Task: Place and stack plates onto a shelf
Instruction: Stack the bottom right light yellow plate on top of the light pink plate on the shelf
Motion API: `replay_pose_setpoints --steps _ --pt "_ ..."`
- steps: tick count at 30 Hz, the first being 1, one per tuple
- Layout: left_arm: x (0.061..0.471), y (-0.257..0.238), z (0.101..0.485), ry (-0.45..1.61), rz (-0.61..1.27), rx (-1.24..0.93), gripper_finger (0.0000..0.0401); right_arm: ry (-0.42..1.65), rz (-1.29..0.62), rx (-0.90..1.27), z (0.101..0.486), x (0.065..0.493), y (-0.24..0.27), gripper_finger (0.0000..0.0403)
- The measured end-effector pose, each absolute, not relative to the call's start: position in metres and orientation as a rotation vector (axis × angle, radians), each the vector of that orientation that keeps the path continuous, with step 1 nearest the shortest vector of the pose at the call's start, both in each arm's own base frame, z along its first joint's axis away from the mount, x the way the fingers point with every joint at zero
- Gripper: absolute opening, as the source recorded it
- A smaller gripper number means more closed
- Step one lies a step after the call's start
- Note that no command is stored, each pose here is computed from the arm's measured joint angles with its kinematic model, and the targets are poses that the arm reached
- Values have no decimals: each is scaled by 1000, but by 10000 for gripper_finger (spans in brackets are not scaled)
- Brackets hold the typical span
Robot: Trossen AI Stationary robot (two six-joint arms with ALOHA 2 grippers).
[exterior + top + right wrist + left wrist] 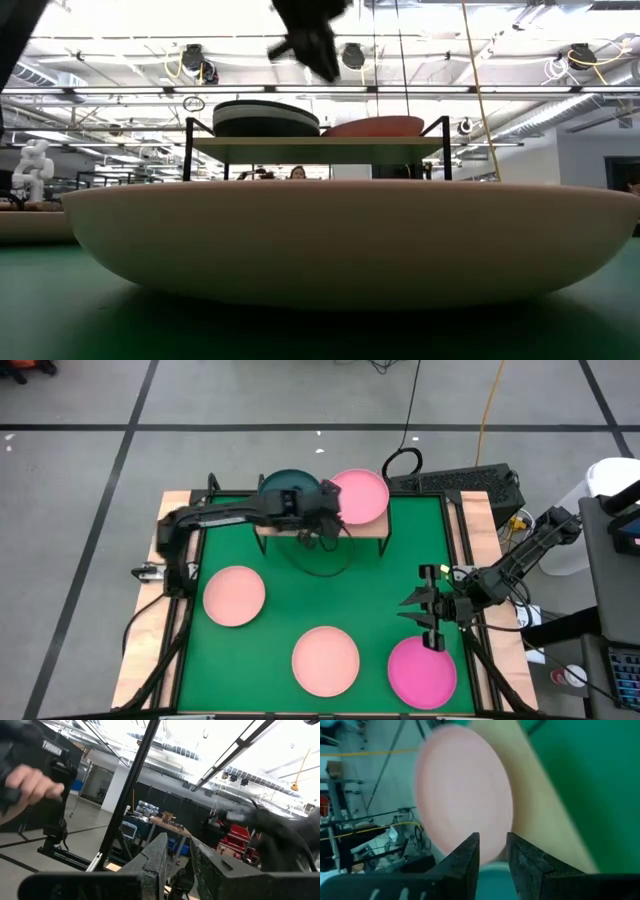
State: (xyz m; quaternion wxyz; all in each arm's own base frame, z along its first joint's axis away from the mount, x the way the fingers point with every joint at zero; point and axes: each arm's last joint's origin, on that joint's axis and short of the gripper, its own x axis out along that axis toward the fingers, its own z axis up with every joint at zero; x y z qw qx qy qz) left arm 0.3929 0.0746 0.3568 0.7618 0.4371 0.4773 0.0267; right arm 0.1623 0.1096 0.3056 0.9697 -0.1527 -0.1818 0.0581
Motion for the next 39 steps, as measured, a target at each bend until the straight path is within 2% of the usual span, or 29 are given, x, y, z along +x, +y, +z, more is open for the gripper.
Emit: replay_pose_setpoints --steps 8,13,18,25,34,39 --pt "322 25 434 801 118 756 104 -347 118 -304 304 163 110 70" --pt "279 -10 448 711 74 661 104 -307 113 -277 301 164 110 70" --pt "246 -35 424 616 69 600 104 -237 41 -258 296 165 108 70" --pt "214 -49 362 397 143 455 104 -134 -31 -276 293 170 107 70" --pt "196 -54 295 165 141 330 104 149 -67 -346 300 212 114 71" --pt "192 -54 271 129 141 297 104 246 96 -350 288 236 126 71"
